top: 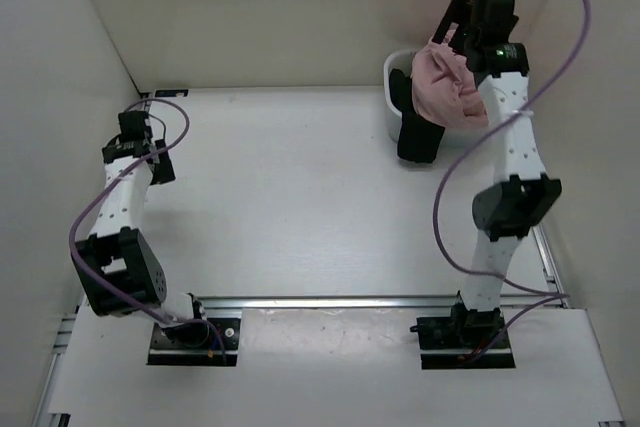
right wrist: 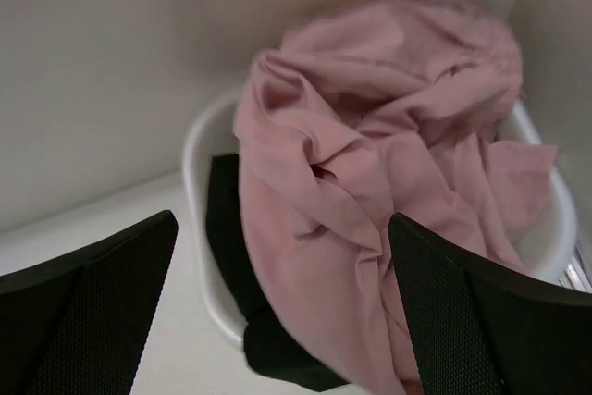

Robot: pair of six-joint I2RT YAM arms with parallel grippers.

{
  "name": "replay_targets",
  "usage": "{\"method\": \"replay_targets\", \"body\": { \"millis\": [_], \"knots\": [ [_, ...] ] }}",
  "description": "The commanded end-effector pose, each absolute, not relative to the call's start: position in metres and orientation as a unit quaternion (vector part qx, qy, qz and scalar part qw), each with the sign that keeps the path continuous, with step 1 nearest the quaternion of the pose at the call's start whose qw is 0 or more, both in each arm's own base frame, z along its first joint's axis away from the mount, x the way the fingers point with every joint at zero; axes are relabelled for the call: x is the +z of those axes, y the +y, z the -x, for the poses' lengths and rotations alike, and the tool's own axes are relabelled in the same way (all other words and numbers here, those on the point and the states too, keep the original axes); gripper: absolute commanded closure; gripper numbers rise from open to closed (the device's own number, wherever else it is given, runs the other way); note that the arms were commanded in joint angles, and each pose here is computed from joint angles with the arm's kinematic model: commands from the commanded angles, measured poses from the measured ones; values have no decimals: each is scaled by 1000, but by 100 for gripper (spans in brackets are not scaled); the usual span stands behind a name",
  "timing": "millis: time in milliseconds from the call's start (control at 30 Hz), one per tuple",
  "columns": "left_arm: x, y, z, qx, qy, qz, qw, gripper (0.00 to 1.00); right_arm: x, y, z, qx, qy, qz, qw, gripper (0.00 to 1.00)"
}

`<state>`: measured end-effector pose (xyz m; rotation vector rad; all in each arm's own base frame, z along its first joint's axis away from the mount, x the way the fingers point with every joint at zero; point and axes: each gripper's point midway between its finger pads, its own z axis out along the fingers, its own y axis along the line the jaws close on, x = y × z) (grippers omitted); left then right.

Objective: Fold and stack the trousers
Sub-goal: Grab the trousers from the pile

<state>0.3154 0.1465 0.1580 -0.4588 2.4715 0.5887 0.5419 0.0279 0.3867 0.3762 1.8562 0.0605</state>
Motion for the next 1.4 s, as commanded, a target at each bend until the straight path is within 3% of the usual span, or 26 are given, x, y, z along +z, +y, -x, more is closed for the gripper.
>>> {"method": "replay_targets", "body": {
  "millis": [0, 133, 233, 300, 333, 367, 467, 500, 533, 633, 733, 767, 867, 967, 1067, 1300, 1367],
  "knots": [
    [147, 136, -317, 230, 932, 147, 239, 0, 341, 22, -576, 0, 820, -118, 560, 1],
    [134, 128, -315, 227, 939, 132, 223, 0, 263, 22, -603, -17, 853, -117, 508, 1],
    [130, 127, -313, 227, 940, 131, 218, 0, 269, 28, -605, -3, 856, -115, 504, 2],
    [130, 127, -313, 227, 940, 131, 218, 0, 286, 18, -591, -17, 844, -142, 517, 32],
    [130, 128, -315, 227, 940, 131, 218, 0, 296, 12, -589, -27, 833, -150, 532, 53],
    [135, 128, -318, 227, 939, 132, 224, 0, 303, 12, -582, -34, 827, -160, 538, 99],
    [146, 128, -324, 223, 935, 134, 242, 0, 335, 8, -552, -60, 816, -165, 550, 100],
    [156, 126, -326, 218, 932, 135, 258, 0, 398, 21, -512, -67, 796, -129, 588, 100],
    [155, 122, -328, 212, 933, 130, 259, 0, 399, 36, -511, -59, 797, -117, 589, 100],
    [162, 122, -329, 212, 930, 132, 269, 0, 485, 75, -449, -23, 743, -67, 666, 100],
    [174, 124, -333, 217, 924, 136, 283, 0, 569, 175, -366, 118, 655, 45, 745, 100],
    [185, 125, -339, 218, 919, 138, 298, 0, 619, 212, -318, 219, 576, 96, 782, 100],
    [195, 124, -342, 213, 917, 138, 306, 0, 629, 250, -289, 281, 544, 132, 780, 100],
    [216, 125, -345, 213, 913, 141, 319, 0, 613, 288, -288, 306, 563, 145, 754, 100],
    [234, 126, -351, 213, 907, 143, 334, 0, 562, 306, -322, 265, 637, 118, 714, 100],
    [251, 138, -343, 253, 892, 160, 340, 0, 421, 326, -352, 210, 766, 118, 595, 100],
    [251, 140, -342, 259, 890, 163, 338, 0, 369, 326, -359, 231, 803, 118, 537, 94]
  ]
}}
